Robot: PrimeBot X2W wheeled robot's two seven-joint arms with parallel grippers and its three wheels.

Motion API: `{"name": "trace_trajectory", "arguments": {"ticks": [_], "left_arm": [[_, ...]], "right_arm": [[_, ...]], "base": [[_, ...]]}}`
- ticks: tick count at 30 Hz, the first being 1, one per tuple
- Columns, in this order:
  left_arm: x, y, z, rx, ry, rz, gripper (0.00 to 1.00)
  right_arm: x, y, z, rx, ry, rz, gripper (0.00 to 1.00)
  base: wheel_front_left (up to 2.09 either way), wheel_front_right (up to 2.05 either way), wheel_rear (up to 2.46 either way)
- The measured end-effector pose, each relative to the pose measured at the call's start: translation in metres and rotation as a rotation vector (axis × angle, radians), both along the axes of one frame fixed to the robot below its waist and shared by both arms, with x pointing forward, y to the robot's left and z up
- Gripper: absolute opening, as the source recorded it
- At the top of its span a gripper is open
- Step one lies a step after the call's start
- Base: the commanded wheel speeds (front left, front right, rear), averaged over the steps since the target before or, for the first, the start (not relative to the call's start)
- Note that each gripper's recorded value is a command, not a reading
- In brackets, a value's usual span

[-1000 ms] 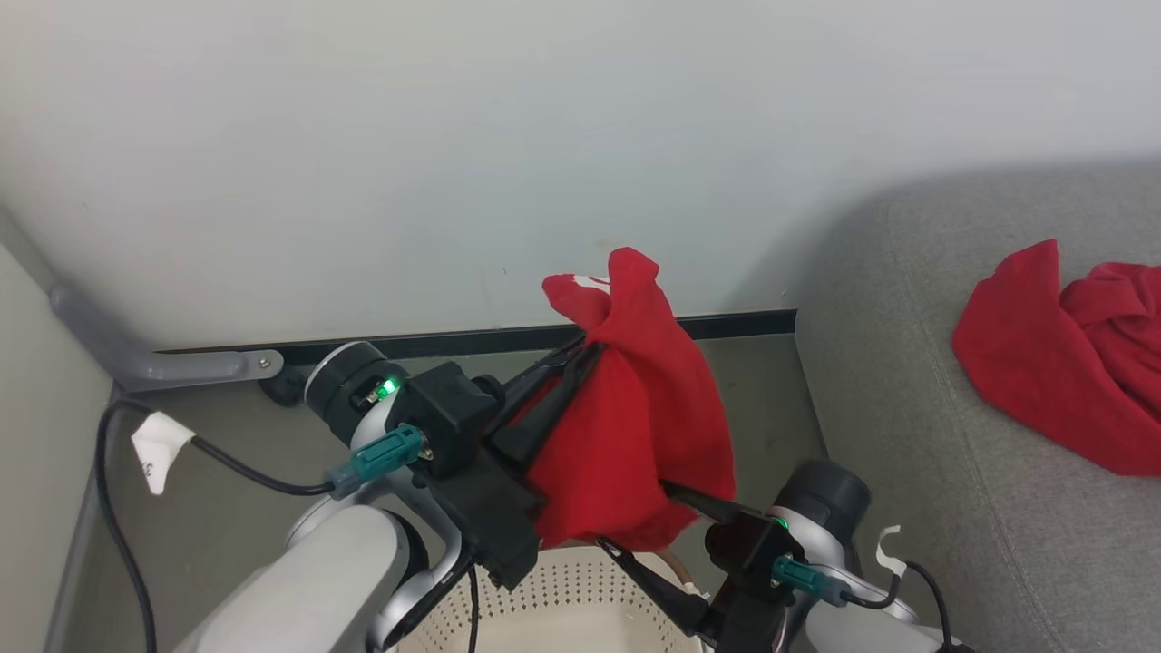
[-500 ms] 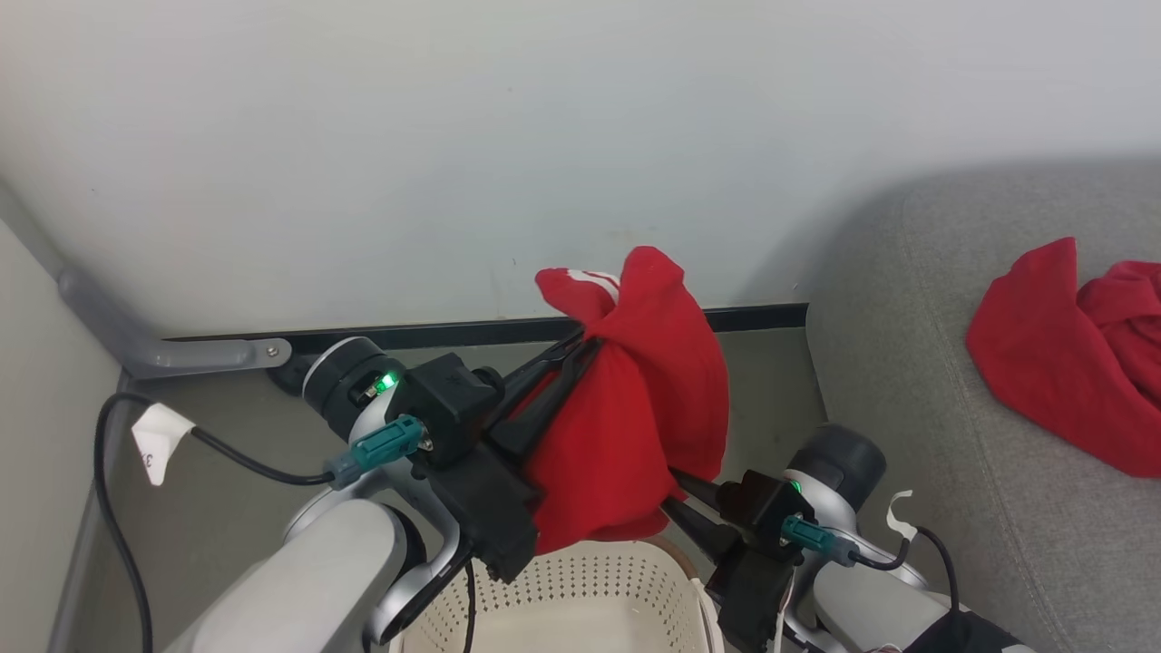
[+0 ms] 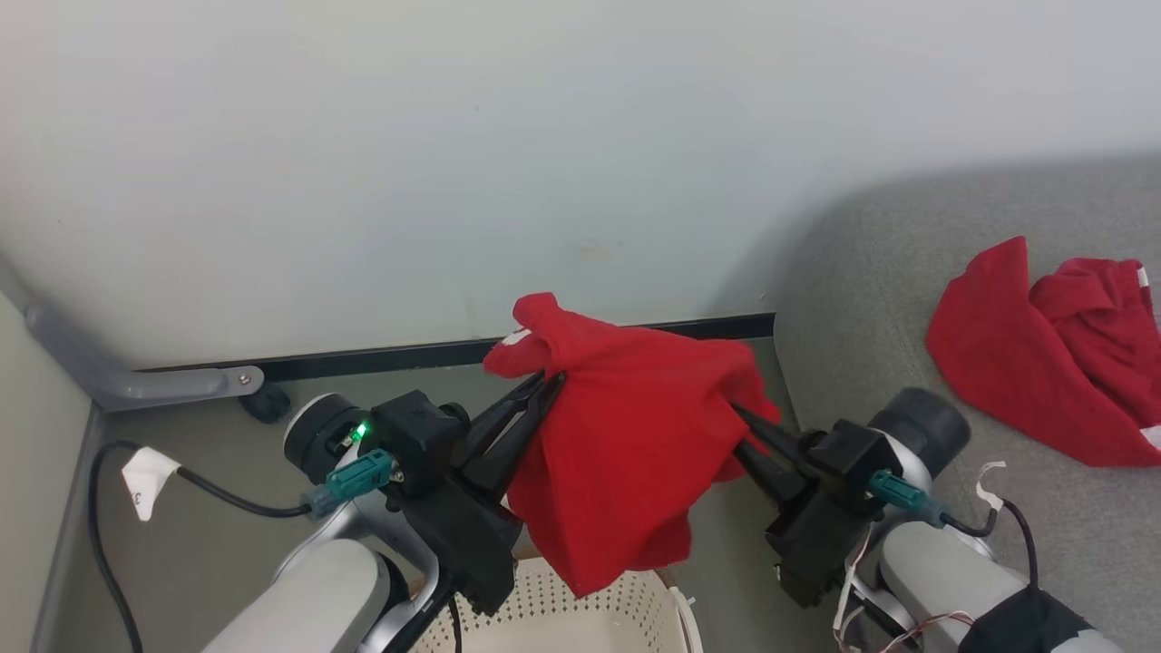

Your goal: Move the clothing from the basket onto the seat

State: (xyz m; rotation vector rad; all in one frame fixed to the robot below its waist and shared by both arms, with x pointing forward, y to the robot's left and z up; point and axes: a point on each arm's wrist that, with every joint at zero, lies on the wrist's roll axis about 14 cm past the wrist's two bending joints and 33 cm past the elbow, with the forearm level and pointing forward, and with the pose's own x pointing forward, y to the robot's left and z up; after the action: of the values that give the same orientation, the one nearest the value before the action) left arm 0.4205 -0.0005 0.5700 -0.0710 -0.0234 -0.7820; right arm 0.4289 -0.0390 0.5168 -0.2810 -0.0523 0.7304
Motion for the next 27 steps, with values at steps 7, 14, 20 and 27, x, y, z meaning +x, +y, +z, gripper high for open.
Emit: {"name": "trace_trajectory", "arguments": {"ticks": [7,14,20,27], "left_arm": [[-0.01,-0.011,-0.003,-0.033,0.016,-0.018,1.0],[-0.022,-0.025,-0.004,-0.062,0.015,-0.052,1.0],[-0.036,-0.044,-0.002,-0.087,0.014,-0.11,1.0],[-0.046,-0.064,-0.002,-0.103,0.018,-0.17,1.0]], "right_arm": [[0.006,-0.036,0.026,0.01,-0.083,-0.103,0.0],[-0.001,-0.083,0.036,-0.005,-0.129,-0.227,0.0],[-0.014,-0.118,0.044,-0.012,-0.164,-0.324,0.0],[-0.028,-0.151,0.052,-0.016,-0.197,-0.423,0.0]], "base": [[0.0,0.0,0.0],[0.0,0.0,0.0],[0.0,0.0,0.0],[0.0,0.0,0.0]]}}
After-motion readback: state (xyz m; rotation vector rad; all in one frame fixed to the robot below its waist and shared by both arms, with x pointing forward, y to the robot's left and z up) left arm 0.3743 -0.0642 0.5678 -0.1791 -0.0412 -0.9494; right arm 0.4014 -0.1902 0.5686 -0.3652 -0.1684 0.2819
